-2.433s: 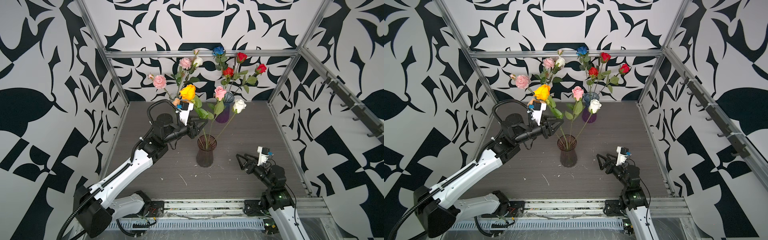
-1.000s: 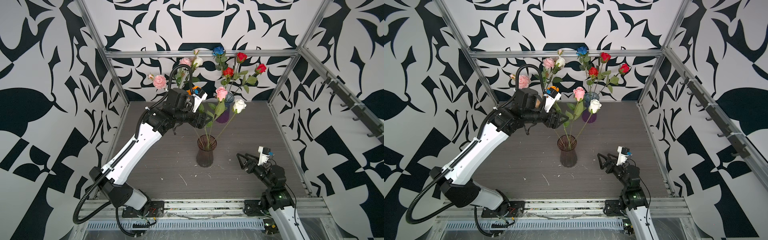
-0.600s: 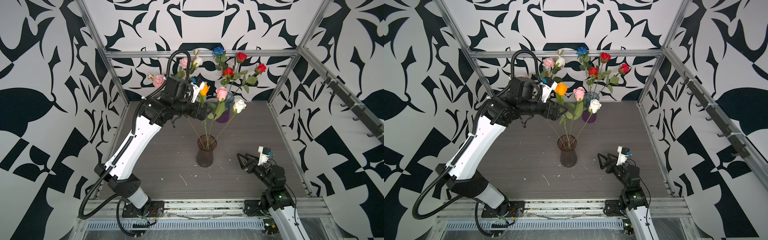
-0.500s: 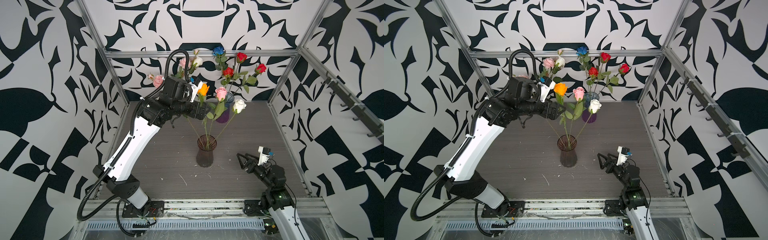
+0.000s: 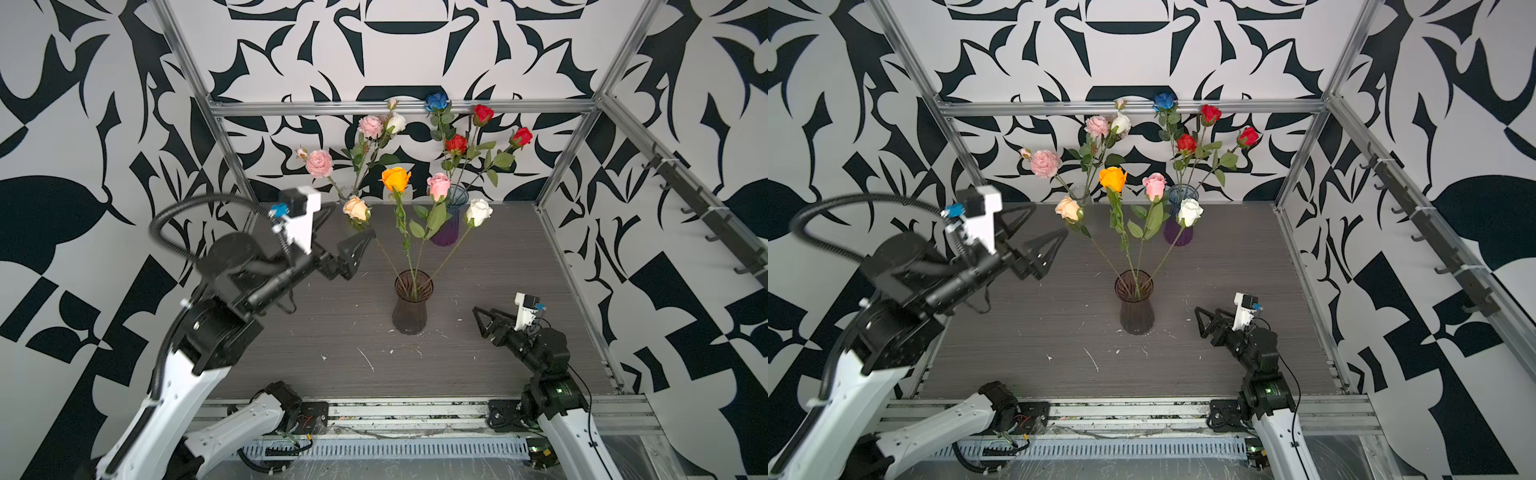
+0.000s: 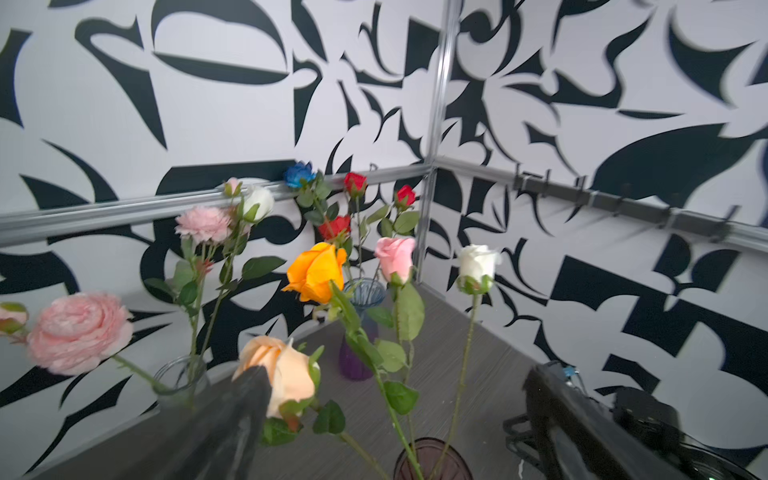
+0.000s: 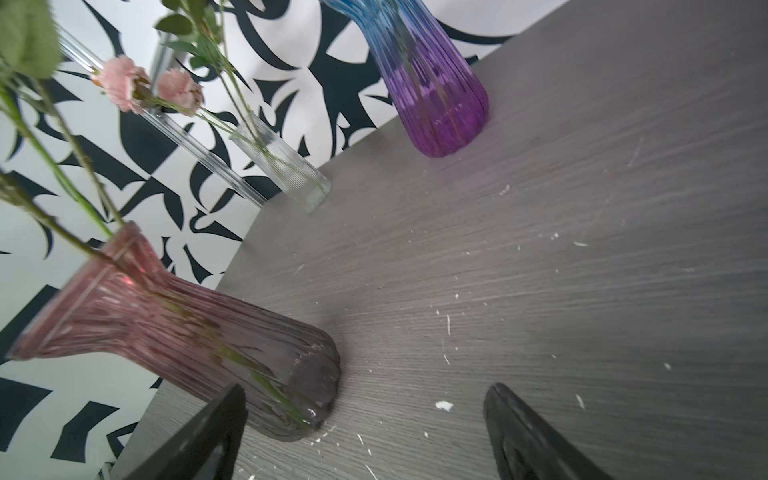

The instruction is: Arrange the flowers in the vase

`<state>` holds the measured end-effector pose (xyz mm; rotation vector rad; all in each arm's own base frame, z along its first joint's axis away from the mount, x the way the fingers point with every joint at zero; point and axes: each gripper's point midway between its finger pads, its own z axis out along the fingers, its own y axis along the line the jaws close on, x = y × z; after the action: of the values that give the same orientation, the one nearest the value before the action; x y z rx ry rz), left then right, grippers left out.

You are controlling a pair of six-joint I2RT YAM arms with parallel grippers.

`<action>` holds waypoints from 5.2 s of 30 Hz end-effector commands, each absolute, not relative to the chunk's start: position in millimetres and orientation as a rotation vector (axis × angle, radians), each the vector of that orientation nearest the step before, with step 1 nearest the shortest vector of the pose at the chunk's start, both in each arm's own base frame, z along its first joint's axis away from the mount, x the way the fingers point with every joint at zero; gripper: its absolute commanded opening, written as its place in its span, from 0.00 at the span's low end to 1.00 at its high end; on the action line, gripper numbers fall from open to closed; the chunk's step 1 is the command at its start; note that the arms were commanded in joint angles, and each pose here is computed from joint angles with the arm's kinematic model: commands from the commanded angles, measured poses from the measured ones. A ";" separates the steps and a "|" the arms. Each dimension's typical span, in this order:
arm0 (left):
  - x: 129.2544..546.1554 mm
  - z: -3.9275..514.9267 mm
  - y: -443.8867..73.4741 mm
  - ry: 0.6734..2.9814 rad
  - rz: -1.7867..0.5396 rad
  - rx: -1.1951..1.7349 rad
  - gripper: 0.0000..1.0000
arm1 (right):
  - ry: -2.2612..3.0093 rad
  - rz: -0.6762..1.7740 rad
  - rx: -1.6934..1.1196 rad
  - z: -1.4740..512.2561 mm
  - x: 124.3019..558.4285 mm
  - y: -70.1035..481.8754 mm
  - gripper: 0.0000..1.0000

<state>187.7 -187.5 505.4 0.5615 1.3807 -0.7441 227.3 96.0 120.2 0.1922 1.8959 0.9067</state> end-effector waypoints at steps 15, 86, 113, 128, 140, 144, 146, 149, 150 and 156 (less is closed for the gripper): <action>180.2 257.6 -224.2 1.589 -1.068 0.551 0.86 | 2.006 0.927 0.213 99.5 227.5 100.9 0.98; 227.3 106.8 -311.6 1.650 -0.556 0.455 0.91 | 1.936 0.901 -0.457 157.7 235.9 221.8 0.89; 276.5 92.8 -308.9 1.694 -0.626 0.451 0.91 | 2.003 0.860 -0.578 125.1 299.7 269.5 0.75; 310.8 84.5 -320.0 1.723 -0.658 0.426 0.91 | 2.024 0.899 -0.541 120.6 339.7 262.5 0.73; 338.4 77.3 -313.7 1.749 -0.663 0.381 0.90 | 2.045 0.923 -0.529 110.5 358.8 260.2 0.72; 342.8 76.2 -312.7 1.752 -0.661 0.375 0.90 | 2.051 0.937 -0.523 108.2 364.1 260.1 0.71; 345.0 76.1 -311.7 1.752 -0.659 0.370 0.90 | 2.047 0.945 -0.527 108.9 365.9 260.4 0.73; 346.1 76.8 -310.2 1.750 -0.655 0.366 0.90 | 2.036 0.953 -0.545 110.9 365.4 261.6 0.76; 345.7 77.7 -309.7 1.748 -0.656 0.364 0.90 | 2.032 0.953 -0.549 112.3 365.2 261.3 0.77; 336.1 96.9 -302.6 1.686 -0.682 0.361 0.91 | 2.007 0.942 -0.542 126.8 361.0 253.4 0.80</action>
<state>338.2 -305.7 73.3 0.3825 1.7607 -0.6461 355.7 252.3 91.0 -0.5125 2.1170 0.9379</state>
